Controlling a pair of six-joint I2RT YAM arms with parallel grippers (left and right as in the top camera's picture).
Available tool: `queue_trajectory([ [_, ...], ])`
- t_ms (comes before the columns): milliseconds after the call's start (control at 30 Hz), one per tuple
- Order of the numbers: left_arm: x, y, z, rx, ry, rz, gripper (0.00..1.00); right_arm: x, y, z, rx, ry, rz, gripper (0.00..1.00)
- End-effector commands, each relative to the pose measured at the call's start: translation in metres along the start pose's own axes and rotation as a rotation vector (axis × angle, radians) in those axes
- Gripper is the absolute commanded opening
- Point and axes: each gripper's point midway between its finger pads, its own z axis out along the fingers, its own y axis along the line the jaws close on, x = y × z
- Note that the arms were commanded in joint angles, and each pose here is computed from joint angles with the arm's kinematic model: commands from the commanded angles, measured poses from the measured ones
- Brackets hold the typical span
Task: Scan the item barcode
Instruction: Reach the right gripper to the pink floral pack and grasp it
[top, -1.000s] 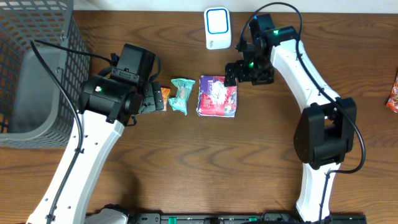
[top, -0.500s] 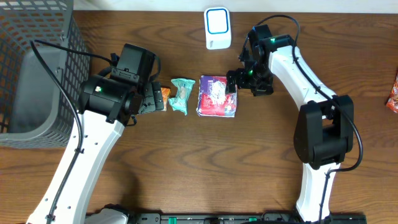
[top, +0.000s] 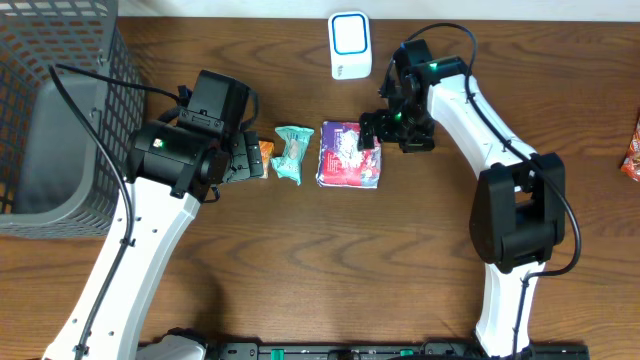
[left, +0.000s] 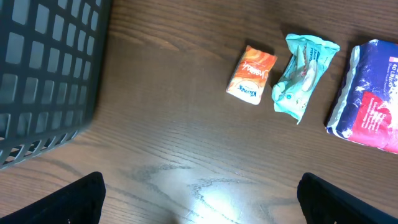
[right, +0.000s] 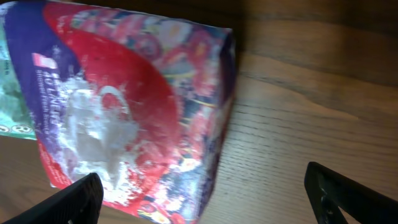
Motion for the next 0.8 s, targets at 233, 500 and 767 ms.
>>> queue_trajectory([
  [233,-0.002,0.002,-0.003,0.0,-0.01,-0.016,0.98,0.002,0.009,0.001,-0.012,-0.003,-0.008,0.99],
  [500,-0.002,0.002,-0.003,0.0,-0.01,-0.016,0.98,0.003,0.011,0.002,-0.012,-0.001,-0.014,0.99],
  [767,-0.002,0.002,-0.003,0.0,-0.01,-0.016,0.98,0.003,0.019,0.004,-0.014,-0.004,-0.026,0.99],
])
